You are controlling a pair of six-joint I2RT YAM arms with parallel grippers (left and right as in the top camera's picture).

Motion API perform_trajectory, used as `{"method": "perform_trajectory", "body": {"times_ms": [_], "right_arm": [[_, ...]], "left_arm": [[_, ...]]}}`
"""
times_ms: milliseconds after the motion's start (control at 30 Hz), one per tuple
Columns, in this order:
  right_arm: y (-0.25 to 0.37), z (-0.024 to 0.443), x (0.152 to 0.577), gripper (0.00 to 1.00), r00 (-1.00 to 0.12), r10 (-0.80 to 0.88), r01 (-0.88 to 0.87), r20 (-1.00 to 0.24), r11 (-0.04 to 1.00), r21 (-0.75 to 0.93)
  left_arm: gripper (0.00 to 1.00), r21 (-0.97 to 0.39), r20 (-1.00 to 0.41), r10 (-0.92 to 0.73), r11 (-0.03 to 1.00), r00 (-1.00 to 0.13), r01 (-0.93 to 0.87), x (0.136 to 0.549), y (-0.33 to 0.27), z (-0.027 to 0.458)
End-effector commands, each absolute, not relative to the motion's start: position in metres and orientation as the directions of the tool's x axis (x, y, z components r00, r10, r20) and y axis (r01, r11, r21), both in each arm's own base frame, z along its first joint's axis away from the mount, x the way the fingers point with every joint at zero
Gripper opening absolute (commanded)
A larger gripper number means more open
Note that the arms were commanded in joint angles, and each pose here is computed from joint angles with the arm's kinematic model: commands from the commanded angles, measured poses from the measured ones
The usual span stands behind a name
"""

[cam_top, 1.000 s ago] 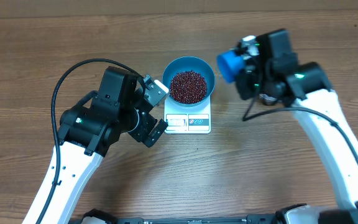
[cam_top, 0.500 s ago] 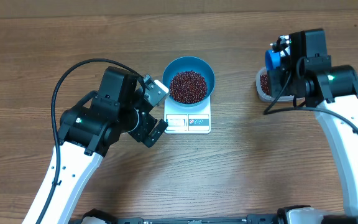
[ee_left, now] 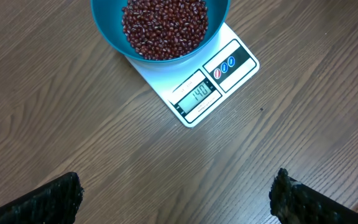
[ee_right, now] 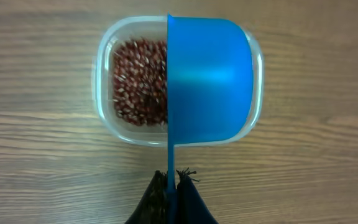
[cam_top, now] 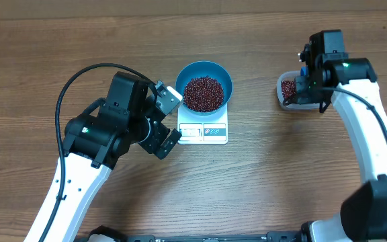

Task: Scoop item into bowl and weigh 150g on scale
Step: 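Return the scoop to the bean tub with the right gripper, then scoop a small amount of beans from the tub with the right gripper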

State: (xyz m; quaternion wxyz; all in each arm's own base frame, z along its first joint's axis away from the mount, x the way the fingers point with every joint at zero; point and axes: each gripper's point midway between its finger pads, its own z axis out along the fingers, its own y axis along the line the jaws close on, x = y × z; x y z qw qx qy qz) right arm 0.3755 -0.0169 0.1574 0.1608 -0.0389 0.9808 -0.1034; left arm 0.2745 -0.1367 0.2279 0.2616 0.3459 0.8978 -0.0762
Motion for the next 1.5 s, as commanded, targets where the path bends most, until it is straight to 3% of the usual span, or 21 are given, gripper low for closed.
{"method": "perform_trajectory", "body": {"times_ms": [0,600,800,1067,1267,1467], "right_arm": [[-0.017,0.143,0.377,0.04,-0.956,-0.103,-0.042,-0.275,0.975,-0.216],[0.027,0.135,0.380,0.04,-0.960,-0.002,-0.030,-0.280,0.995,0.097],[0.004,0.135,0.381,0.04,-0.955,0.107,0.077,-0.277,0.990,0.119],[-0.008,0.149,0.388,0.04,-0.929,0.237,0.118,-0.284,0.918,0.379],[-0.031,0.156,0.385,0.04,-0.905,0.331,0.174,-0.268,0.862,0.476],[-0.038,0.158,0.377,0.04,-0.914,0.303,0.132,-0.271,0.852,0.507]], "left_arm": [[0.99,0.039,-0.549,0.565,0.754,-0.616,0.656,0.276,-0.139,0.239],[0.99,0.039,-0.549,0.565,0.754,-0.616,0.656,0.276,-0.139,0.239],[1.00,0.038,-0.549,0.565,0.753,-0.616,0.657,0.276,-0.140,0.239],[1.00,0.039,-0.549,0.565,0.754,-0.616,0.656,0.276,-0.139,0.239],[0.99,0.039,-0.549,0.565,0.754,-0.616,0.656,0.276,-0.139,0.239],[0.99,0.039,-0.549,0.565,0.754,-0.616,0.656,0.276,-0.139,0.239]]}}
